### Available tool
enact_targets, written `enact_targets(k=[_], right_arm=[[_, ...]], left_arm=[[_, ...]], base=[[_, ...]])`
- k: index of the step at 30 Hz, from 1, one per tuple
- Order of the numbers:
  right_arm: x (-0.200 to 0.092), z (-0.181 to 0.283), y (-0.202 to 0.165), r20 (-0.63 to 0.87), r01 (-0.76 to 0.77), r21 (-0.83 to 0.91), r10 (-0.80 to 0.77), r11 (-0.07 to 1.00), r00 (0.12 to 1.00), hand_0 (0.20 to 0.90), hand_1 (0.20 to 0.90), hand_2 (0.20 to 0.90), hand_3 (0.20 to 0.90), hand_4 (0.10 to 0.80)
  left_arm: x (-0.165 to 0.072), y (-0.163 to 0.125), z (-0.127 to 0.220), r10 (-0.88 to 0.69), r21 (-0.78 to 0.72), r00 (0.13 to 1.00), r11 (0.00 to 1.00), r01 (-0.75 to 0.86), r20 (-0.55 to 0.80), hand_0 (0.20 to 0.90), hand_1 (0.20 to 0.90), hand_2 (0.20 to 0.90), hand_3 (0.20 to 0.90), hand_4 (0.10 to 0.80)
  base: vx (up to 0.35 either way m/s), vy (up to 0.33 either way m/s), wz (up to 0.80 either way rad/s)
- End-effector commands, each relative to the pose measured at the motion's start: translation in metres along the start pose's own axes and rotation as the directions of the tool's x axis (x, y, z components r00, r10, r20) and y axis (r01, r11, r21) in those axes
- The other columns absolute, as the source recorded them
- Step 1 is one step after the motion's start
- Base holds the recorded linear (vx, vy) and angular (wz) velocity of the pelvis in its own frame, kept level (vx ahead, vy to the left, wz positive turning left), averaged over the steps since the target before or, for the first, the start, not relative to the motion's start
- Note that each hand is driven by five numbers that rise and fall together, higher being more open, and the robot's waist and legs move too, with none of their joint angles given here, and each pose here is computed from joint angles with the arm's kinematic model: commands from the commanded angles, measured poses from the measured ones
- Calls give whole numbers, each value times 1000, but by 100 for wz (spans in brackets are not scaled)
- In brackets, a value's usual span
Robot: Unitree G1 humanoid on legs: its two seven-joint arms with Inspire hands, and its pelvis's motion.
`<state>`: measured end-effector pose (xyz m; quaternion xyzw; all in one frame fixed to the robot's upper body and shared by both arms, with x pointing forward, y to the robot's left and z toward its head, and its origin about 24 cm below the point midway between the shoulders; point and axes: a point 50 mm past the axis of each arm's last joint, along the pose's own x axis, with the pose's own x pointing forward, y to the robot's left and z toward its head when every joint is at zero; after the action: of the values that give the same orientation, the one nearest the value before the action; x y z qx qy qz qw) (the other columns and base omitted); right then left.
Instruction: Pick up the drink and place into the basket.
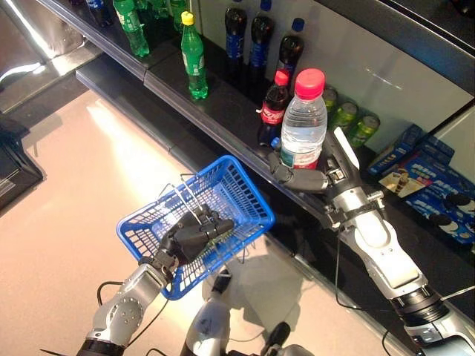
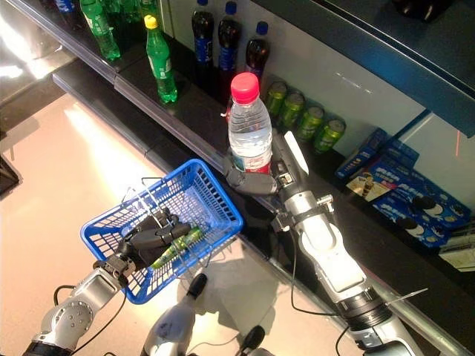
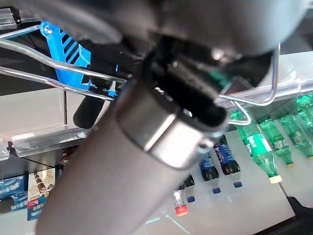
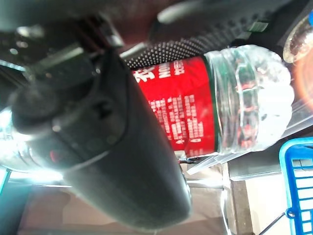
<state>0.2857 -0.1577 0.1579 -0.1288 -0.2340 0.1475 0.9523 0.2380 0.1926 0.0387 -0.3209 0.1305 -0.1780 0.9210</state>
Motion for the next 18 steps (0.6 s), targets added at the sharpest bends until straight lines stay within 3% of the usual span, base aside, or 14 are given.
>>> enact_targets(k=[1, 18], right_arm=[[6, 59, 4, 358, -39, 20, 29, 999, 933, 300, 300, 300, 200, 100], [7, 44, 18, 299, -85, 11, 78, 996, 951, 300, 300, 300, 200, 100]], left_arm=[[4, -93, 45, -553, 60, 790, 827, 559, 264, 300, 300, 300, 200, 100], [-1, -124, 45, -728, 117, 656, 683, 721, 201, 300, 300, 300, 200, 100]], base=[[0, 0, 0], [-1, 0, 1]])
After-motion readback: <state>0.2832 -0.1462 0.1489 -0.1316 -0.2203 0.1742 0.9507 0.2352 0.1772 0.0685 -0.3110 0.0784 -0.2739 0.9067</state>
